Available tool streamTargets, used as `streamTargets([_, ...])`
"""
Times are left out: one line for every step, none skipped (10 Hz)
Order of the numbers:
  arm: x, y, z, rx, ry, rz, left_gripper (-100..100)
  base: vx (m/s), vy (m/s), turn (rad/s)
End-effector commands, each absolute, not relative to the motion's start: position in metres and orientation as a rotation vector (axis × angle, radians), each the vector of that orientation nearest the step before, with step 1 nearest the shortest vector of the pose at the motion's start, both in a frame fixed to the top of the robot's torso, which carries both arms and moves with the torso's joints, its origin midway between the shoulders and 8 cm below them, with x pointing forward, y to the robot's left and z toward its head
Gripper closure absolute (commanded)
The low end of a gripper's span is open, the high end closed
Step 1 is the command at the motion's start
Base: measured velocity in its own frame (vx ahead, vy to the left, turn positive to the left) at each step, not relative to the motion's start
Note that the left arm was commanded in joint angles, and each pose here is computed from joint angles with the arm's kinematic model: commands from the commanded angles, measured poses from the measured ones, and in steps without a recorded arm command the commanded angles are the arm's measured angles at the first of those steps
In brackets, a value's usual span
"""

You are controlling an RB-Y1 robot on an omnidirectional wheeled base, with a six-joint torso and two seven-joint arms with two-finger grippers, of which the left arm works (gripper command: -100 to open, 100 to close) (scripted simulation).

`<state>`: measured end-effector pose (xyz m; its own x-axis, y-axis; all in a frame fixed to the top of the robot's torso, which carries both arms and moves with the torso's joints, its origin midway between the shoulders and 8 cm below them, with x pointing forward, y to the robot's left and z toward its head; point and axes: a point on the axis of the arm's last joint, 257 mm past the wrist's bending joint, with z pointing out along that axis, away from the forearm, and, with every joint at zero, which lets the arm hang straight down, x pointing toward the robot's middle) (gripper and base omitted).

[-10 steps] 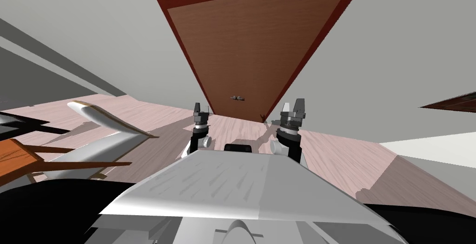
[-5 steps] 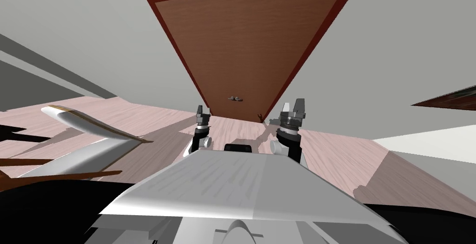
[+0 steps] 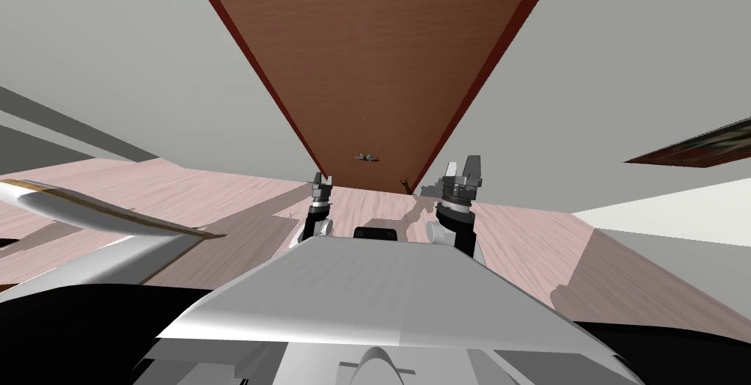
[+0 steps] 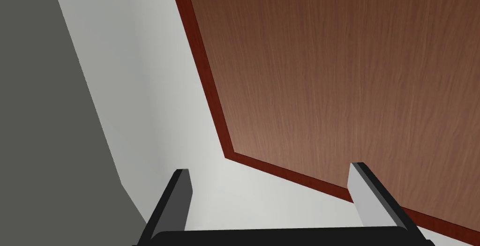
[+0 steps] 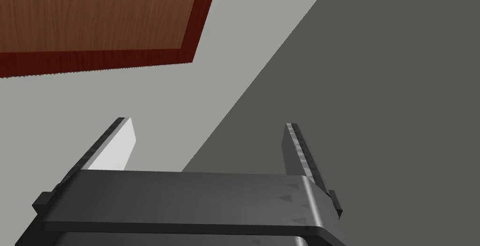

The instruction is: Pull the door open

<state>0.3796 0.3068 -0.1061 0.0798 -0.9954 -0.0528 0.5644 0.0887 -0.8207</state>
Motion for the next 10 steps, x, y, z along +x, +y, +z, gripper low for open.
streamTargets([0.382, 0.312, -0.123, -0.763, 0.769, -1.338, -100, 0.112, -0.038, -0.095])
streamTargets([0.383, 0.316, -0.132, -0.778, 0.779, -1.337, -100, 0.103, -0.028, -0.09])
streamTargets([0.383, 0.32, -0.142, -0.794, 0.79, -1.335, -100, 0.112, -0.015, -0.104])
streamTargets([0.383, 0.324, -0.152, -0.81, 0.8, -1.332, -100, 0.111, -0.022, -0.107])
streamTargets([0.383, 0.329, -0.164, -0.831, 0.814, -1.327, -100, 0.11, -0.027, -0.095])
streamTargets([0.383, 0.333, -0.175, -0.848, 0.824, -1.323, -100, 0.112, -0.02, -0.094])
streamTargets([0.382, 0.338, -0.185, -0.866, 0.834, -1.319, -100, 0.125, -0.019, -0.093])
streamTargets([0.381, 0.342, -0.191, -0.877, 0.84, -1.318, -100, 0.112, -0.015, -0.144])
streamTargets([0.38, 0.347, -0.203, -0.897, 0.851, -1.311, -100, 0.099, -0.018, -0.048])
streamTargets([0.38, 0.348, -0.204, -0.9, 0.854, -1.309, -100, 0.063, -0.013, -0.031])
